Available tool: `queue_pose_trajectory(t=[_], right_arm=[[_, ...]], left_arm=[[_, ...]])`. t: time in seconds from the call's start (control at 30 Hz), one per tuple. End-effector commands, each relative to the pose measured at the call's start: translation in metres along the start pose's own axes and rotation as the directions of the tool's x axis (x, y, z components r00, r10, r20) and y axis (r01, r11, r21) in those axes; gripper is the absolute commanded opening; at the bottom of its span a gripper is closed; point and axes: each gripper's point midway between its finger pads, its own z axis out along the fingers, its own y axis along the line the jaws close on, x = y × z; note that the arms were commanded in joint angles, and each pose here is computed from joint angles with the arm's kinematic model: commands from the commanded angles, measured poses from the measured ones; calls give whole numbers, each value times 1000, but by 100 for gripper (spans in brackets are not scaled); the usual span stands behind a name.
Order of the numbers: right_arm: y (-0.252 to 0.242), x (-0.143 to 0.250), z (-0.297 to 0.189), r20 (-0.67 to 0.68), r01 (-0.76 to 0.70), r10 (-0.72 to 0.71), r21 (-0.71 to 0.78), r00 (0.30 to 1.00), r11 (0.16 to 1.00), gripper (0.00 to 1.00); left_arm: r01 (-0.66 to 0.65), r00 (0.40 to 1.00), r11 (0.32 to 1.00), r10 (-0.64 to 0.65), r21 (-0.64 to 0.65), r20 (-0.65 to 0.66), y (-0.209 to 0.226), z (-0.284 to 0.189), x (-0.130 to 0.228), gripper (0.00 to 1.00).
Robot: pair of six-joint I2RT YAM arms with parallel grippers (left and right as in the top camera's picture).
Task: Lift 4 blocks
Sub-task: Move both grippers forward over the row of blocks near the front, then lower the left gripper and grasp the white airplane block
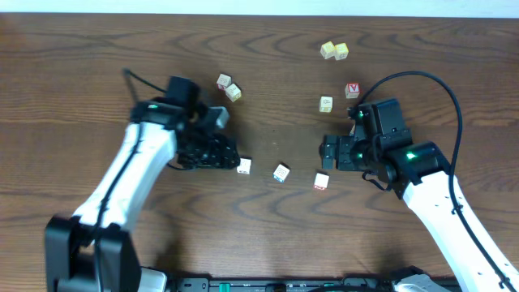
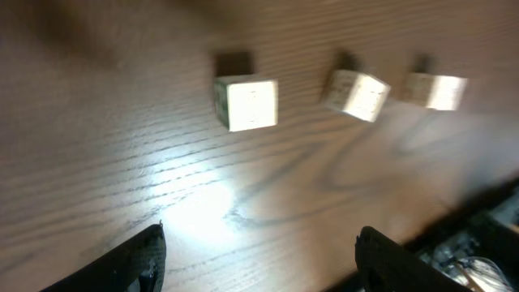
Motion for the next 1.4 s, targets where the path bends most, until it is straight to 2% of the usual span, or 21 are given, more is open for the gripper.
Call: queue_pose_trajectory(t=[0.0,0.2,0.47,0.63,0.73,0.93,1.03,1.13,1.17,1.37], right_arm=[[-14,-8,0,41,-76,73,96,996,992,99],[-24,-13,-1,75,-79,68,153,995,985,99],[-28,-15,-2,89,-81,67,174,994,981,99],[-28,-16,-2,93,-82,66,172,993,982,99],[-28,-17,-2,94,-82,66,172,993,982,99],[-28,-17,-2,97,-82,66,171,993,982,99],[-27,-19,-2,104,-83,66,167,992,982,99],[-27,-20,-2,106,-83,66,166,992,983,99],[-27,-20,-2,105,-83,66,166,992,983,99],[-26,-22,-2,114,-84,66,162,991,983,99]], left_arm=[[189,980,948,-200,-257,-17,34,24,7,75],[115,985,950,-147,-289,-93,25,59,12,75],[58,997,961,-67,-271,-26,16,81,-13,75],[7,999,943,-17,-331,-27,29,86,-18,75],[5,999,938,-21,-346,-41,35,94,-18,70],[-15,995,938,-19,-347,-94,34,112,-9,69],[-25,996,939,-6,-343,-90,31,114,-10,59],[6,997,939,-32,-343,-69,30,115,-13,35],[15,997,939,-40,-343,-65,30,115,-13,32],[13,1000,946,-16,-323,-6,25,117,-29,30]])
